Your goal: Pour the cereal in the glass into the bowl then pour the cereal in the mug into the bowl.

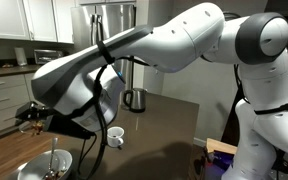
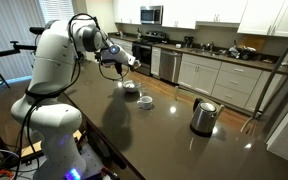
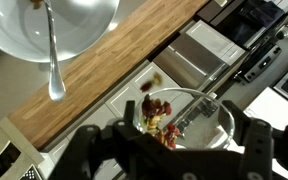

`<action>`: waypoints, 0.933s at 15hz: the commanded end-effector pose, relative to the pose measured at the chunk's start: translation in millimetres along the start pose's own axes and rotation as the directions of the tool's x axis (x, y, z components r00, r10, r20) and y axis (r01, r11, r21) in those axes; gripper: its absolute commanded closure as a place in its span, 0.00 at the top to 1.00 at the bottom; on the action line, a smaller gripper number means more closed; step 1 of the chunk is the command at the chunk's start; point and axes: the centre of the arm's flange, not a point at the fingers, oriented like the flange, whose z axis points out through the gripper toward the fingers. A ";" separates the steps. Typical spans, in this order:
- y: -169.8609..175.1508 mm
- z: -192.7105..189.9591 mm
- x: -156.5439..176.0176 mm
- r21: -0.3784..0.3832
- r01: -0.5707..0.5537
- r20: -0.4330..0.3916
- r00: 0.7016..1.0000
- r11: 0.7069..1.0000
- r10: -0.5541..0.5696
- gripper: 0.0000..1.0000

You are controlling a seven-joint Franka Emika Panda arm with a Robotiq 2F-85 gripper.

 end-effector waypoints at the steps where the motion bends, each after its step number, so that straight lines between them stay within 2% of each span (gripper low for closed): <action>1: 31.9 -8.6 -14.7 -0.014 -0.021 0.003 1.000 1.000 0.021 0.60; 6: 53.9 3.5 -19.5 -0.048 -0.061 0.039 0.997 0.997 0.063 0.60; 7: 31.4 10.3 -16.1 -0.053 -0.032 0.047 0.998 0.998 0.035 0.85; 12: 38.5 13.1 -15.3 -0.062 -0.042 0.052 0.998 0.997 0.045 0.85; 13: 37.1 12.2 -15.2 -0.063 -0.044 0.054 0.997 0.997 0.047 0.60; 14: 34.2 11.5 -14.8 -0.062 -0.042 0.062 0.997 0.997 0.046 0.60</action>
